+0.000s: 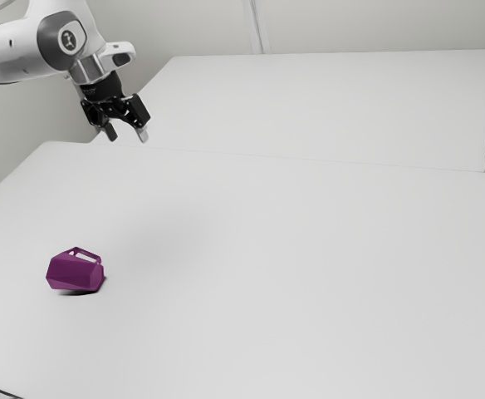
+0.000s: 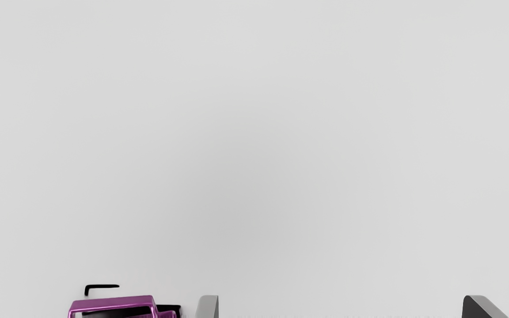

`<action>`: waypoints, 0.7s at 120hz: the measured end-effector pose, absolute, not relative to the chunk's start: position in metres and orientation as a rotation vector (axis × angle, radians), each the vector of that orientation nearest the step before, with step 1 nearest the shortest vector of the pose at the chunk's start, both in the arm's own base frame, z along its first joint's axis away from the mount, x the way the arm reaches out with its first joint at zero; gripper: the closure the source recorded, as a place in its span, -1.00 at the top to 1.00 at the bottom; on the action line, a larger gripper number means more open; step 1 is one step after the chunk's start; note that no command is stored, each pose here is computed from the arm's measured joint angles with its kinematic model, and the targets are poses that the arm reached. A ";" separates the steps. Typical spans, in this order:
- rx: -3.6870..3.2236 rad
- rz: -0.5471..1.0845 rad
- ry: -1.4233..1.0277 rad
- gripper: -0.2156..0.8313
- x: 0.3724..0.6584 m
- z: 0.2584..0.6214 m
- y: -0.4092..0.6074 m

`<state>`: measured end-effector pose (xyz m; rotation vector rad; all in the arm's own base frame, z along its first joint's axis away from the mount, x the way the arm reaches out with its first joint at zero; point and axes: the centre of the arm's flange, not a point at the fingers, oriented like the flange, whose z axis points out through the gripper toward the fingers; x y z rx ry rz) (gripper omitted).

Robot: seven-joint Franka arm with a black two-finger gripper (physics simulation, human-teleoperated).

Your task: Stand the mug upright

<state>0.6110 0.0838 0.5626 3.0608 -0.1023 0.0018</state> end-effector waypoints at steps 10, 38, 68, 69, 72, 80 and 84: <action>3.060 0.002 -0.106 0.59 0.610 0.563 0.084; 3.060 0.009 -0.118 0.59 0.608 0.568 0.082; 2.948 -0.072 -0.016 0.59 0.557 0.574 0.106; 2.937 -0.075 -0.006 0.59 0.555 0.573 0.109; 2.904 -0.082 0.025 0.59 0.547 0.572 0.119; 2.799 -0.113 0.108 0.59 0.530 0.556 0.147; 2.739 -0.127 0.148 0.59 0.522 0.545 0.162</action>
